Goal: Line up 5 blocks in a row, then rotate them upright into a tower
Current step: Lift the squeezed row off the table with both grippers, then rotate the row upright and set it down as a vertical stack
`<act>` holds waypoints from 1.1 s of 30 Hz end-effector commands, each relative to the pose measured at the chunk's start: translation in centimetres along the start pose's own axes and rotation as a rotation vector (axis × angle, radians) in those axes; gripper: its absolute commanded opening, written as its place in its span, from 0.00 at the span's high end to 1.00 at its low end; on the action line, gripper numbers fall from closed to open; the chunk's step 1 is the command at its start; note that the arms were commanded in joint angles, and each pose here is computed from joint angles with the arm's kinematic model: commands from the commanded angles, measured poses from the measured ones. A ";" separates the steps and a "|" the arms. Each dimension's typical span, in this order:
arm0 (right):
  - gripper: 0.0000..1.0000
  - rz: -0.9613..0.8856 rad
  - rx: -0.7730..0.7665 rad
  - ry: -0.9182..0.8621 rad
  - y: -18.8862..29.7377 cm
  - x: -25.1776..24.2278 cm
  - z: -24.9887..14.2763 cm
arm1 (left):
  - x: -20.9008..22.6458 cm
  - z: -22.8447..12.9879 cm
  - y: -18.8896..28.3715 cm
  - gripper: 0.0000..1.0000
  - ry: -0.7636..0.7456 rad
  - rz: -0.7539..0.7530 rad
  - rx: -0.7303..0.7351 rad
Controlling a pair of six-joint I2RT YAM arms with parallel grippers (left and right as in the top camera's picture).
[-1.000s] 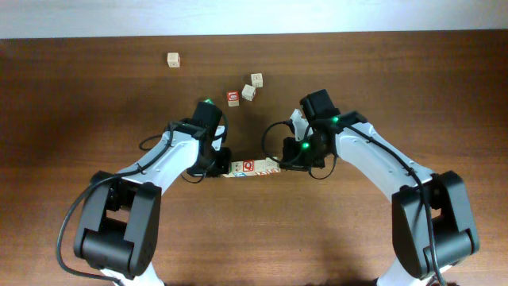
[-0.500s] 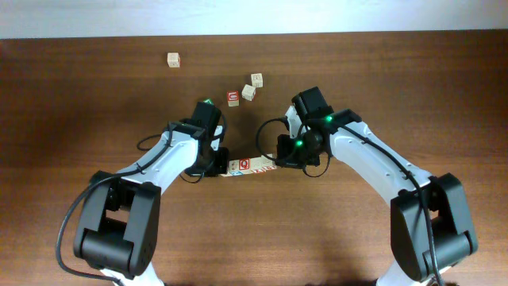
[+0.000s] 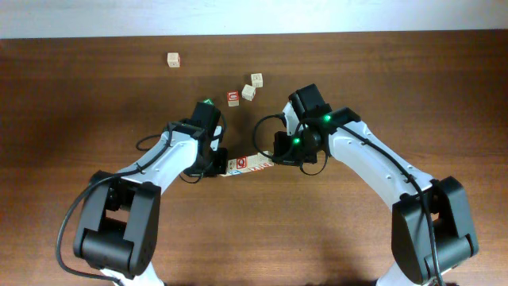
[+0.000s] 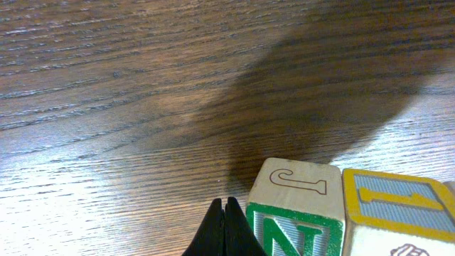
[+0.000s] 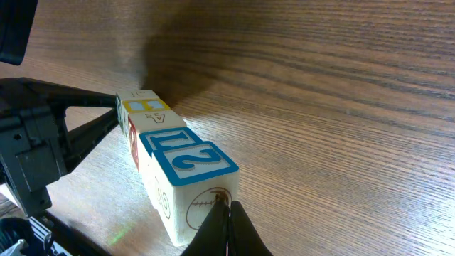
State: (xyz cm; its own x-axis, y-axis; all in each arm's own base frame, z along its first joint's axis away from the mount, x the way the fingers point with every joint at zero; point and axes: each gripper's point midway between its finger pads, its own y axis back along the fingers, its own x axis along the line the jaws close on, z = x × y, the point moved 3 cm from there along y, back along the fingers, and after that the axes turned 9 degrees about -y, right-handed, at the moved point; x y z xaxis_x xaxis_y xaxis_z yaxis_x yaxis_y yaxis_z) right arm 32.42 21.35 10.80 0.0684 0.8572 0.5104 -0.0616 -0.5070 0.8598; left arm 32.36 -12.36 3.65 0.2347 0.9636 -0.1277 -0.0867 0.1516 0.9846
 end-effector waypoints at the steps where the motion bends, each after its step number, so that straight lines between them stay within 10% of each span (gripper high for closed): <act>1: 0.95 0.143 0.082 0.086 -0.5 4.7 -2.4 | -4.0 -0.3 -0.1 1.00 -0.051 -0.209 0.019; 33: 0.96 0.145 0.088 0.084 -1.3 6.6 -3.6 | -6.5 -0.2 1.3 1.00 -0.022 -0.475 0.026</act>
State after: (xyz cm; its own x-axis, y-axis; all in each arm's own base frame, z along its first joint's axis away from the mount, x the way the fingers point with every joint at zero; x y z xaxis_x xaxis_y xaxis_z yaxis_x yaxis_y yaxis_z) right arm 32.51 25.04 15.32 -0.0112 0.7955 0.6058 -0.1276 -0.6021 0.7882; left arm 32.18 -12.31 3.38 0.1811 0.9447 -0.2733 -0.0343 0.2838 0.9583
